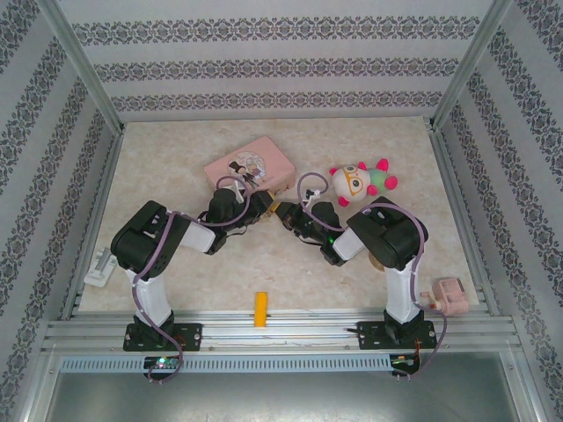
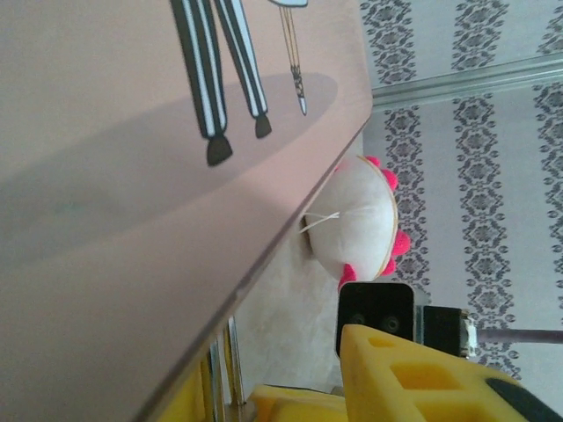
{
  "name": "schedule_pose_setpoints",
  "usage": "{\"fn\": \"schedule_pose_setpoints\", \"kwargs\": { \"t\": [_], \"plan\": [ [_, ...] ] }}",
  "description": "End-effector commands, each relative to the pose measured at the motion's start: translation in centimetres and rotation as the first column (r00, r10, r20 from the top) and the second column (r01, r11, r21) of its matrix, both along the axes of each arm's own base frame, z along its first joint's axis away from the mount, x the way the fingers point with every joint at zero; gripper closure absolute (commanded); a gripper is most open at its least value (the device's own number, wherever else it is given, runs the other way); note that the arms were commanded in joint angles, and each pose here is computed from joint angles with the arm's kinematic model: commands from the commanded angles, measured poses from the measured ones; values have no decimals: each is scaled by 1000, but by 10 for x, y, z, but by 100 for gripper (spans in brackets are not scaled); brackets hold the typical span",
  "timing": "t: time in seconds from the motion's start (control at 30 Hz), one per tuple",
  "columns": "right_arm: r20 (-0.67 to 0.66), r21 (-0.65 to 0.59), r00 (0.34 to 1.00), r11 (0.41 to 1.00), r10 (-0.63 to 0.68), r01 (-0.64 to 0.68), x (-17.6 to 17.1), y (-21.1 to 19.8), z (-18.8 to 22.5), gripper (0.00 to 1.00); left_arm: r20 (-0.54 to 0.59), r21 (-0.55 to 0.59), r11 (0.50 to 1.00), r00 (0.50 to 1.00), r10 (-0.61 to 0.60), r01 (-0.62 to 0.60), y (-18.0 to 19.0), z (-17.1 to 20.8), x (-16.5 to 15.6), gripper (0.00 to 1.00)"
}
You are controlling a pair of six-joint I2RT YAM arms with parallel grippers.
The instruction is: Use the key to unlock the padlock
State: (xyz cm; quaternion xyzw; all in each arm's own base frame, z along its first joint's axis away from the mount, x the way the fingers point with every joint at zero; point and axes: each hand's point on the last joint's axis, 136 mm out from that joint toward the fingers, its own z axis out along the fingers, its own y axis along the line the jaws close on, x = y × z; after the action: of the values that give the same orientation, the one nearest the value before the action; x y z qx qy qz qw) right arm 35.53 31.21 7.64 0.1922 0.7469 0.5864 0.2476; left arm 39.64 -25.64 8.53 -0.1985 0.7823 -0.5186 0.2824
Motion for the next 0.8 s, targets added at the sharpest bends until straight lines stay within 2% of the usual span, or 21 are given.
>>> {"fn": "schedule_pose_setpoints", "kwargs": {
  "t": [0.0, 0.13, 0.67, 0.7, 0.73, 0.77],
  "plan": [
    [27, 22, 999, 999, 27, -28, -4, 4, 6, 90, -114, 60, 998, 993, -30, 37, 4, -30, -5, 61],
    [27, 22, 999, 999, 26, -27, -3, 4, 6, 90, -132, 85, 995, 990, -46, 58, 5, -32, -4, 66],
    [27, 10, 1000, 1000, 15, -15, -3, -4, 4, 90, -167, 166, 978, 981, -98, 126, 15, -25, -1, 68],
    [28, 10, 1000, 1000, 15, -15, -3, -4, 4, 90, -169, 167, 978, 981, -98, 126, 16, -25, 0, 70],
    [30, 11, 999, 1000, 15, -15, -3, -4, 5, 90, -171, 164, 978, 980, -101, 129, 15, -25, 0, 78],
    [31, 10, 999, 1000, 15, -15, -3, -4, 5, 90, -171, 163, 978, 980, -101, 129, 15, -24, 1, 80]
  ]
}}
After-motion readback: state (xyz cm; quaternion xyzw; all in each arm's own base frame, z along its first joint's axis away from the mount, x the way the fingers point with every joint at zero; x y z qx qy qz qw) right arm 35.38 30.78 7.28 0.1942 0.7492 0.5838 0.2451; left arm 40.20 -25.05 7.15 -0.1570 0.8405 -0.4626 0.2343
